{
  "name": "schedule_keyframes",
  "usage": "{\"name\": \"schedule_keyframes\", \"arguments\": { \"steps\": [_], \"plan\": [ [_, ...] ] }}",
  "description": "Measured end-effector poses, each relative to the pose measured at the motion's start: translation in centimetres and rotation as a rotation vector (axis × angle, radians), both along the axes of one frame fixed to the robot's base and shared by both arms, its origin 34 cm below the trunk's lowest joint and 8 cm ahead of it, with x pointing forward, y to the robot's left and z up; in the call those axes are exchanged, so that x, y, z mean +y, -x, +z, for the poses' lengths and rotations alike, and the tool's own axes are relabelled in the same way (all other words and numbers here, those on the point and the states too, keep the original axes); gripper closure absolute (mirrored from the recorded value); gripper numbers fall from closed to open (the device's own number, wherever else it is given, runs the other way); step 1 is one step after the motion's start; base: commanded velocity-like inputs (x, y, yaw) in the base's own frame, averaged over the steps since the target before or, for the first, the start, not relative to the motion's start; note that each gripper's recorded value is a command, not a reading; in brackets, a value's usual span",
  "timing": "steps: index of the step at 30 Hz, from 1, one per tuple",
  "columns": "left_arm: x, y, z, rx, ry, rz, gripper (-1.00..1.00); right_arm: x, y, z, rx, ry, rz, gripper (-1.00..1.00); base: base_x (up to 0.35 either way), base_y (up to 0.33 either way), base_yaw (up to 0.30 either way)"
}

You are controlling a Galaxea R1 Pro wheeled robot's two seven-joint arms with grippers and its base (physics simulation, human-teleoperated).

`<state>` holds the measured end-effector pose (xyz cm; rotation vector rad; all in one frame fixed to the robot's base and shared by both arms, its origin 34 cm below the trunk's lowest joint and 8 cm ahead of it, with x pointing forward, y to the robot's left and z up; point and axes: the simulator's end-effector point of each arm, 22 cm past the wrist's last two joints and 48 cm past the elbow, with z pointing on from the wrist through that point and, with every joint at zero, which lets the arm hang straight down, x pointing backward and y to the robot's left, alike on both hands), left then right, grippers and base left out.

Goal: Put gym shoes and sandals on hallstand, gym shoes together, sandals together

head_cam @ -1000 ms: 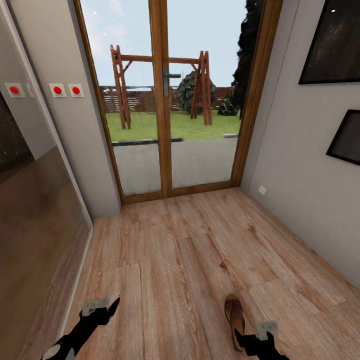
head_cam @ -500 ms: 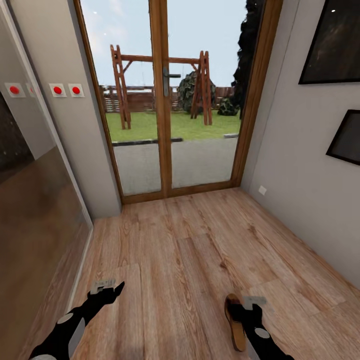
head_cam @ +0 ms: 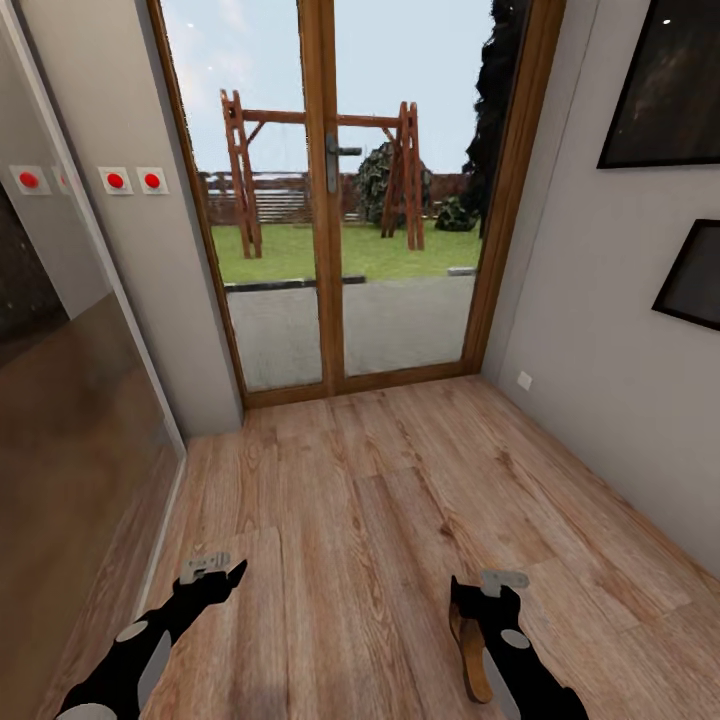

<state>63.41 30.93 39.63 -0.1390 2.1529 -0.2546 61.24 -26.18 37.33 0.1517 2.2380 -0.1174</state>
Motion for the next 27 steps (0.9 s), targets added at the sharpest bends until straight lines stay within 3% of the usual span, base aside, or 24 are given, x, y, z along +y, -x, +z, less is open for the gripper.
{"name": "schedule_keyframes", "arguments": {
  "steps": [10,27],
  "plan": [
    [-0.1,-2.8,2.8,-0.062,-0.015,-0.014,-1.0,-0.2,-0.1,0.2,-0.004,0.005,0.0,-1.0,0.0,0.0,0.0],
    [0.3,-2.8,3.3,-0.073,-0.045,-0.05,-1.0,-0.6,0.0,0.1,-0.002,0.013,-0.001,-1.0,0.142,0.0,0.0]
  ]
}}
